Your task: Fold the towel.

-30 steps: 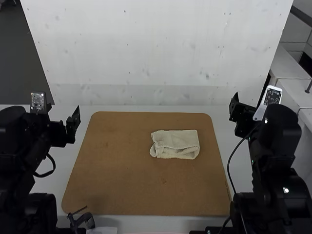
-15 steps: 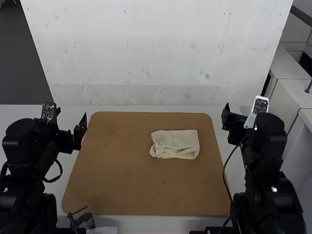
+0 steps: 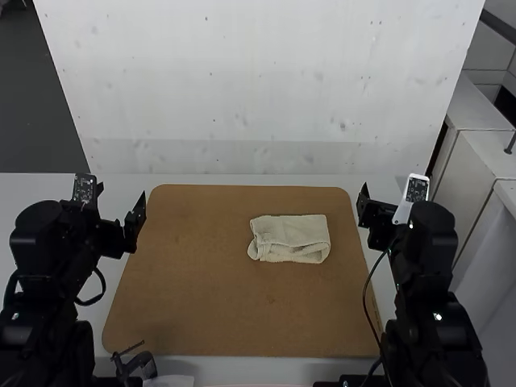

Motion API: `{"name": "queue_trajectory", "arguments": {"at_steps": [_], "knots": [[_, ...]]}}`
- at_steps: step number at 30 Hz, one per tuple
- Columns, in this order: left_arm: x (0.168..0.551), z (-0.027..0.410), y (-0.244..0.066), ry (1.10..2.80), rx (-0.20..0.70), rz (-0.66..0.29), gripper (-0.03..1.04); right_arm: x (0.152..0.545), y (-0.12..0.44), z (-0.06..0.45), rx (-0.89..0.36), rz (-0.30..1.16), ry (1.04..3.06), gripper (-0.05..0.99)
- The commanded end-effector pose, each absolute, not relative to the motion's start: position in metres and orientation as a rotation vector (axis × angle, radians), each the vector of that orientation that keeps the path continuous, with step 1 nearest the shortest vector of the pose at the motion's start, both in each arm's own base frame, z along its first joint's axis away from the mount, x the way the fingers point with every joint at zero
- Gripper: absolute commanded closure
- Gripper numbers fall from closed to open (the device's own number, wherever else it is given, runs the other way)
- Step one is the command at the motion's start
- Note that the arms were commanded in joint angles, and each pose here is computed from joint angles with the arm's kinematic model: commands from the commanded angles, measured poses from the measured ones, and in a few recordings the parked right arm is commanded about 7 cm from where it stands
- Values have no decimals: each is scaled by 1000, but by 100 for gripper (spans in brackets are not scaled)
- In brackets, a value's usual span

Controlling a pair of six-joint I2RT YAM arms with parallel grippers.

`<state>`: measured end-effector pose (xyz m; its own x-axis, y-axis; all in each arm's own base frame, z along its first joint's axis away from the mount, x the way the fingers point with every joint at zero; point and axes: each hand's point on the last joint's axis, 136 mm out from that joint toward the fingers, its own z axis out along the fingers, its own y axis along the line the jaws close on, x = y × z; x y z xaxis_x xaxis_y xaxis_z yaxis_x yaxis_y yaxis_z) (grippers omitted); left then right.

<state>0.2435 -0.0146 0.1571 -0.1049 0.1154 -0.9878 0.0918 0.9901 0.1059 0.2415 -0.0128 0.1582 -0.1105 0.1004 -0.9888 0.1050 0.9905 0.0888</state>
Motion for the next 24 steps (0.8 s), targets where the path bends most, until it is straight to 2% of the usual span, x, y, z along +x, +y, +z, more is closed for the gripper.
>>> {"name": "queue_trajectory", "arguments": {"at_steps": [1,24], "knots": [[243,167,-8,1644,137,56,3,242,-11,162,146,8,1669,-3],[243,167,-8,1644,136,55,3,242,-11,162,150,12,1670,-3]]}}
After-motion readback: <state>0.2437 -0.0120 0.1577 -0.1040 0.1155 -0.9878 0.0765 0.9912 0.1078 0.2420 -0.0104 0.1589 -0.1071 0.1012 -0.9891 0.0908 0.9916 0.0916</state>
